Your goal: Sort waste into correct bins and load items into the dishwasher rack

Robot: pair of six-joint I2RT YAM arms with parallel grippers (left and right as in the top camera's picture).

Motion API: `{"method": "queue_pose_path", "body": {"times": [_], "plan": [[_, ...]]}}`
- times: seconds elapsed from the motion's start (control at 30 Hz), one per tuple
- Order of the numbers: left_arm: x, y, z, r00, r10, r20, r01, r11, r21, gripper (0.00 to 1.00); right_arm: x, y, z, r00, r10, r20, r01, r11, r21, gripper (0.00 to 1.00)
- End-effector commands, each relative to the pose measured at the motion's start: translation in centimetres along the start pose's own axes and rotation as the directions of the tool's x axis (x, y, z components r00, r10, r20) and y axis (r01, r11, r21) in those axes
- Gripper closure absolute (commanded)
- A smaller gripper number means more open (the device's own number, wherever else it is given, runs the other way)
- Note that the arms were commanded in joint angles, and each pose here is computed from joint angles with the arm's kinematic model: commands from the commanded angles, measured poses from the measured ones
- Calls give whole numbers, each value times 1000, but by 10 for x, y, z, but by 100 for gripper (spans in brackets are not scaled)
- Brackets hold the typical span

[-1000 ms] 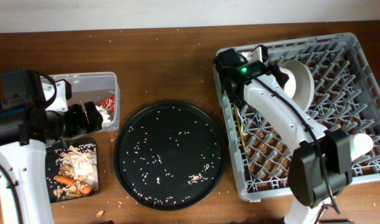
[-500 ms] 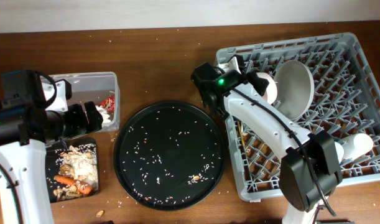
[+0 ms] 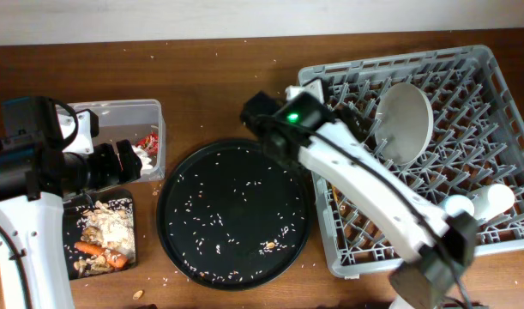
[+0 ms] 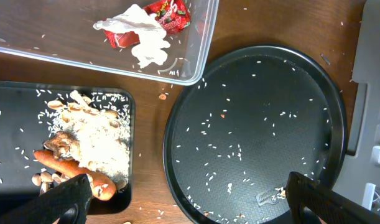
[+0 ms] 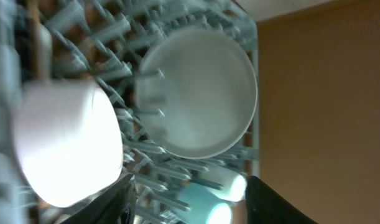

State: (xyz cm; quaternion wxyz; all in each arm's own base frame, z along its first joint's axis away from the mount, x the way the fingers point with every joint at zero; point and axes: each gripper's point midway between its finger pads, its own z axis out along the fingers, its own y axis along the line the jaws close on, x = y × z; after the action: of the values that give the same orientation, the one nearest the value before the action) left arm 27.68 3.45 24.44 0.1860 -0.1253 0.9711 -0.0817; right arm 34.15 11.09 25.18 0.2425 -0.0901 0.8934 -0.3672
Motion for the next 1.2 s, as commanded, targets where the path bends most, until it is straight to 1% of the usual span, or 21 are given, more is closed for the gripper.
{"method": "queue_pose_path", "body": {"times": [0.0,0.07,0.1,0.13,0.17,0.2,0.3,0.37,0.43,0.47,0.5,0.53,0.57,0.6,0.73,0.77,0.8,0.9,1.0,1.1,1.17], "plan": [[0,1,-3,1000,19,14,-19,1000,-4,1,1,-23,-55,978,209,15,-195,932,-305,44],[0,1,-3,1000,19,14,-19,1000,-4,1,18,-30,-113,960,277,41,-206,797,-568,44],[0,1,-3,1000,19,14,-19,1000,-4,1,32,-39,-168,938,317,142,-120,679,-725,16],[0,1,-3,1000,19,14,-19,1000,-4,1,43,-41,-216,914,354,197,-24,532,-846,1],[0,1,-3,1000,19,14,-19,1000,-4,1,62,-60,-229,898,363,247,36,501,-865,1],[0,1,-3,1000,19,14,-19,1000,-4,1,67,-75,-229,881,399,252,25,494,-869,1],[0,1,-3,1000,19,14,-19,1000,-4,1,71,-119,-206,816,515,261,-103,575,-812,1],[0,1,-3,1000,19,14,-19,1000,-4,1,66,-147,-187,764,581,282,-213,640,-739,1],[0,1,-3,1000,19,14,-19,1000,-4,1,54,-163,-164,715,658,234,-357,632,-687,1],[0,1,-3,1000,19,14,-19,1000,-4,1,43,-163,-145,709,669,224,-379,629,-678,1],[0,1,-3,1000,19,14,-19,1000,-4,1,34,-156,-135,722,646,249,-319,630,-708,1],[0,1,-3,1000,19,14,-19,1000,-4,1,28,-144,-126,731,612,303,-212,625,-751,2],[0,1,-3,1000,19,14,-19,1000,-4,1,38,-130,-113,726,601,335,-133,600,-789,1],[0,1,-3,1000,19,14,-19,1000,-4,1,58,-123,-92,714,629,309,-177,589,-789,1],[0,1,-3,1000,19,14,-19,1000,-4,1,139,-92,-36,655,691,306,-316,619,-719,1],[0,1,-3,1000,19,14,-19,1000,-4,1,149,-85,-28,623,707,334,-325,622,-712,1],[0,1,-3,1000,19,14,-19,1000,-4,1,155,-74,-15,566,728,386,-324,627,-708,1],[0,1,-3,1000,19,14,-19,1000,-4,1,158,-38,27,481,748,457,-312,633,-708,1],[0,1,-3,1000,19,14,-19,1000,-4,1,150,-16,58,408,756,512,-300,641,-707,1],[0,1,-3,1000,19,14,-19,1000,-4,1,150,-9,68,391,757,524,-301,643,-704,1],[0,1,-3,1000,19,14,-19,1000,-4,1,151,-7,69,397,756,520,-302,642,-704,1]]}}
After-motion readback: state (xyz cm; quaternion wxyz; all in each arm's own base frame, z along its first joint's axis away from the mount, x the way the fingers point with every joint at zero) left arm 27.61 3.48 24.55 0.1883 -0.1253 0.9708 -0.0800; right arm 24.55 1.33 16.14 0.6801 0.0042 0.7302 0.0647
